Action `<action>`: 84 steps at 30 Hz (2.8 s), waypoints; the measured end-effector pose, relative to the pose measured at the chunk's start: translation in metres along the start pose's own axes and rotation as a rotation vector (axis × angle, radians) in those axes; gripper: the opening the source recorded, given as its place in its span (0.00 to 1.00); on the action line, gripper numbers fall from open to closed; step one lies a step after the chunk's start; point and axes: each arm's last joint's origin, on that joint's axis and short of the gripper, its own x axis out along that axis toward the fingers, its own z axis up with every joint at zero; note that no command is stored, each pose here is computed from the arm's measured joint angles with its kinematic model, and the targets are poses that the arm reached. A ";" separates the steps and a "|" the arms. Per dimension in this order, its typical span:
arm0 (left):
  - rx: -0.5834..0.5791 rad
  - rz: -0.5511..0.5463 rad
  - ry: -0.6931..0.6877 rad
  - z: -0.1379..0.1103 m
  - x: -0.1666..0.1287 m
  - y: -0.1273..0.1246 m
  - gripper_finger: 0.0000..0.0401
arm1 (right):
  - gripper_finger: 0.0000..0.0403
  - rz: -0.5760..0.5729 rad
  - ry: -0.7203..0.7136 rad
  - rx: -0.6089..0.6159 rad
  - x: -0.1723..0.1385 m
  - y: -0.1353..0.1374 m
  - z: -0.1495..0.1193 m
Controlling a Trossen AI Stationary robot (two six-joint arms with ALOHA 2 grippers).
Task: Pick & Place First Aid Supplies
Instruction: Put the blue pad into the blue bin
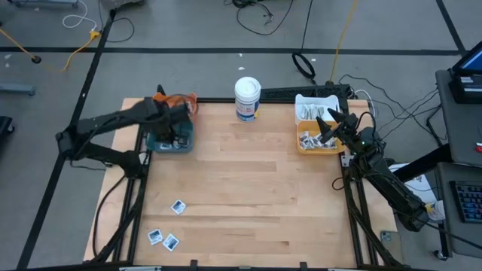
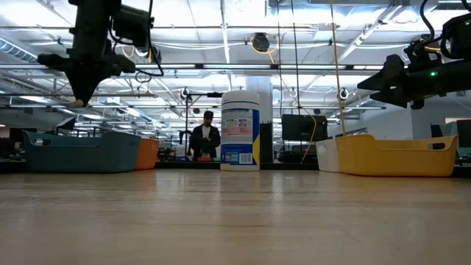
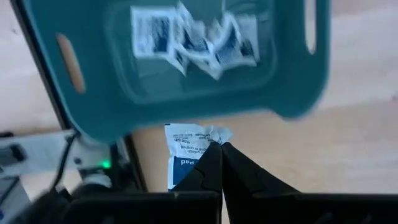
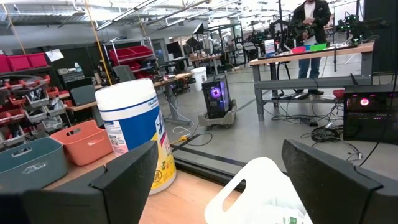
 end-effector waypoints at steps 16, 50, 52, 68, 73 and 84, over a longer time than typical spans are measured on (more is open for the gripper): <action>-0.001 0.084 0.031 0.076 0.035 0.024 0.00 | 0.84 0.000 0.000 0.000 0.000 0.000 0.000; -0.031 -0.035 0.081 0.077 0.041 0.008 0.63 | 0.84 0.000 0.000 0.000 0.000 0.000 0.000; -0.018 -0.043 0.068 0.071 0.036 0.005 0.65 | 0.84 0.001 0.000 0.000 0.000 0.000 0.000; 0.178 -0.062 0.081 -0.015 0.021 -0.049 0.67 | 0.84 0.000 0.000 0.000 0.000 0.000 0.000; 0.214 -0.058 0.108 -0.056 0.021 -0.064 0.67 | 0.84 0.000 0.000 0.000 0.000 0.000 0.000; 0.219 -0.034 0.129 -0.142 0.020 -0.069 0.67 | 0.84 0.001 0.001 0.000 0.000 0.000 0.000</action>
